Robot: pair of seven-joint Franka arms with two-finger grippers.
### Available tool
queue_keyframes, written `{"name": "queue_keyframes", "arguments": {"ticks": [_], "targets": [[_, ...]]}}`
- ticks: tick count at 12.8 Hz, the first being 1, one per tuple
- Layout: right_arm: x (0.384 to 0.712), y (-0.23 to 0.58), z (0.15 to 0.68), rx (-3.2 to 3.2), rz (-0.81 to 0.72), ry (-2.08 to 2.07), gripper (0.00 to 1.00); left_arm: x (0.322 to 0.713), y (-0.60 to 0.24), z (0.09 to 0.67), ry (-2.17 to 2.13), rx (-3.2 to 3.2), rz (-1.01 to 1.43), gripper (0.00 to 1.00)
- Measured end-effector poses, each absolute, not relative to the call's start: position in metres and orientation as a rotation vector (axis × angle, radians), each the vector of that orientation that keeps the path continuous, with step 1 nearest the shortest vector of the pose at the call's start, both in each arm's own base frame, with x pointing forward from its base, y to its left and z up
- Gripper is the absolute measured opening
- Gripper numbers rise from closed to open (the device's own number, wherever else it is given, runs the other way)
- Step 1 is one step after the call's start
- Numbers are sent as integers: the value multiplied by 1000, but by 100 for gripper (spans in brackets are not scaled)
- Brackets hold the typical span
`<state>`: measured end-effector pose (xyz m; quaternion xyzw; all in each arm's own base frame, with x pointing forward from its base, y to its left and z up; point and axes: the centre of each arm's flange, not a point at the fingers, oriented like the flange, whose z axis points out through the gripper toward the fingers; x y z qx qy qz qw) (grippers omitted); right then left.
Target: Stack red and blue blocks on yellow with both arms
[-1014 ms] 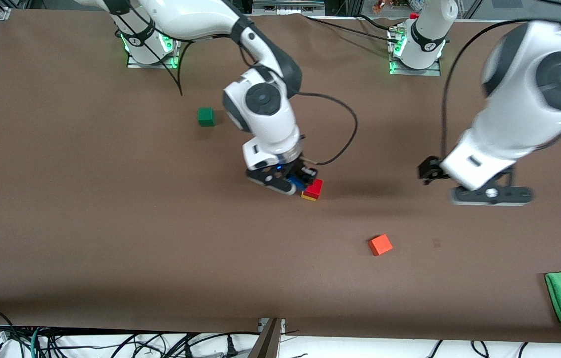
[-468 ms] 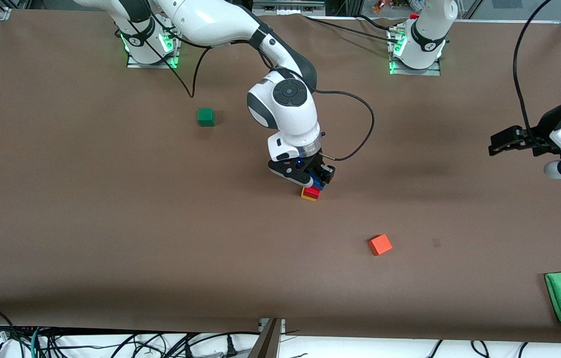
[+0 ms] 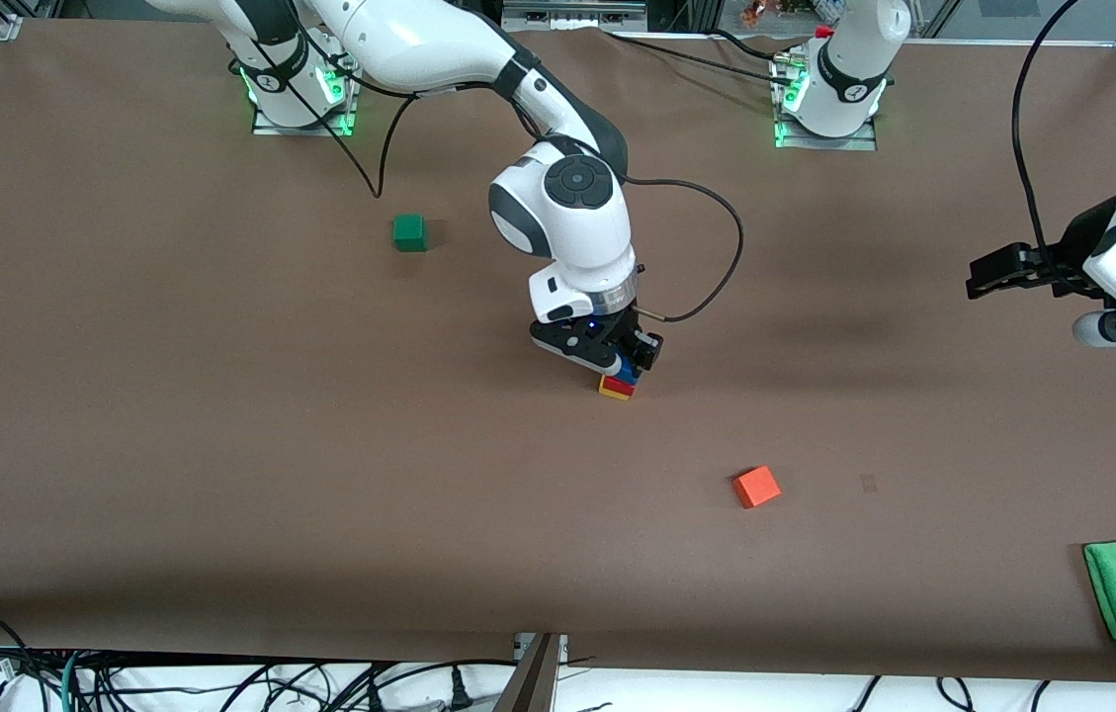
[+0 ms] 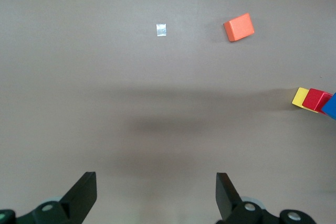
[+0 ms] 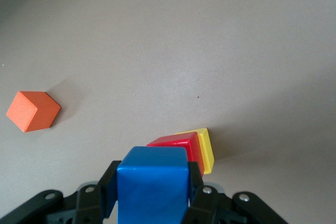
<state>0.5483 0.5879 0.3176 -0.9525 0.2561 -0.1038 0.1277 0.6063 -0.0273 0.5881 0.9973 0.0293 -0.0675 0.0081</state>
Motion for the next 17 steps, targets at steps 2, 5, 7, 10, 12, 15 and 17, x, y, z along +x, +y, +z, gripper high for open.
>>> {"name": "queue_keyframes", "arguments": {"ticks": [2,5,7,10,12,15,17], "targets": [[548,588,318,-2772,-304,744,55,606,-27,588,92,3117,-213,100],[548,588,316,-2774,-304,744,57,606,-27,587,92,3117,-214,100],[548,588,315,-2775,-303,744,57,606,-27,587,92,3117,-214,100],[546,590,310,-2782,-300,740,71,606,-27,587,92,3117,-213,100],[547,590,312,-2781,-302,740,91,606,-27,587,92,3117,-213,100],[551,584,339,-2795,-302,761,100,606,-27,588,92,3117,-212,100],[564,560,392,-2819,-311,756,100,606,-27,588,92,3117,-211,100]]}}
